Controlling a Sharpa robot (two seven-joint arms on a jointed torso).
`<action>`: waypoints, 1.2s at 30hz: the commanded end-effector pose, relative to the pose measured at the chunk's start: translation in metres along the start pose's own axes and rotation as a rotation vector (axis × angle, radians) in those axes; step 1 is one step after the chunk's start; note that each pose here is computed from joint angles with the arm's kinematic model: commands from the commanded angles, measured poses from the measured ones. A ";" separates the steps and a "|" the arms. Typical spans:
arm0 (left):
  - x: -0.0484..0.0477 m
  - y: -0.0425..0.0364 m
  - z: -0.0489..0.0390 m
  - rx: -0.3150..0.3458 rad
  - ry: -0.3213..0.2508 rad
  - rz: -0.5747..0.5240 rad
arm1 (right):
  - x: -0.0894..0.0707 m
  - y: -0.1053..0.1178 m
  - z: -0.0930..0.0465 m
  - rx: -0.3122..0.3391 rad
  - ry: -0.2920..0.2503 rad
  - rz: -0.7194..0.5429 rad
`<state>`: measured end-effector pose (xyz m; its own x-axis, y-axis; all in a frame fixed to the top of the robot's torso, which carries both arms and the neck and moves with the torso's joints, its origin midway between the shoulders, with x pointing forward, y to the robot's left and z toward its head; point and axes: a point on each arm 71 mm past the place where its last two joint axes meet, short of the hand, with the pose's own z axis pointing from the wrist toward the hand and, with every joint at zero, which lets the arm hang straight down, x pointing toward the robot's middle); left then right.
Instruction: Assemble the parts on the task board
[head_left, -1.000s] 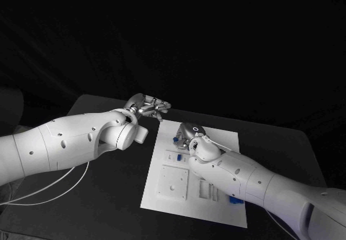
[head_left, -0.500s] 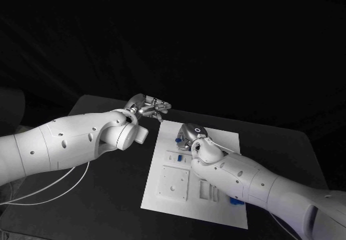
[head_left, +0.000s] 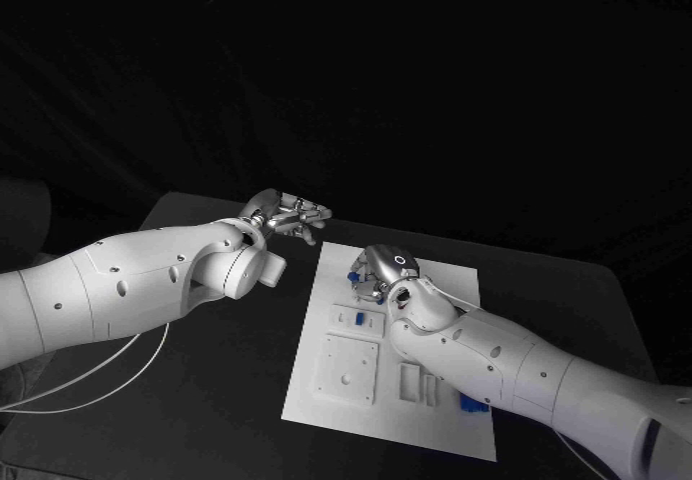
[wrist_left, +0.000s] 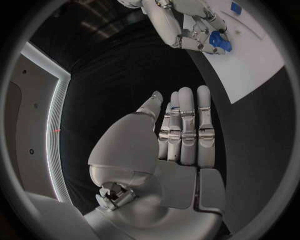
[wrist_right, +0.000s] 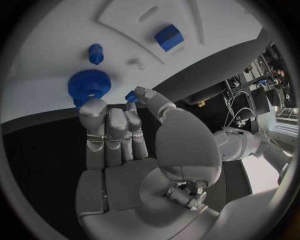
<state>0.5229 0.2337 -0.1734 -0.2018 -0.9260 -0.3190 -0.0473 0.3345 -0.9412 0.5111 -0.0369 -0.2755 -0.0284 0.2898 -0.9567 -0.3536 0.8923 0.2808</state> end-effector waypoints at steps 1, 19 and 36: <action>-0.0014 0.0020 0.0014 -0.007 0.056 0.047 | -0.005 0.004 -0.002 -0.049 -0.032 0.031; -0.0076 0.0294 0.0050 -0.163 0.372 0.338 | -0.031 0.000 -0.022 -0.106 -0.055 0.088; 0.0069 0.0373 0.0081 -0.181 0.488 0.360 | -0.039 0.002 -0.030 -0.131 -0.059 0.109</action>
<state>0.5305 0.2432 -0.2095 -0.6056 -0.6135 -0.5069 -0.0604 0.6706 -0.7394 0.4847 -0.0572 -0.2413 -0.0223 0.3996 -0.9164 -0.4587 0.8104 0.3645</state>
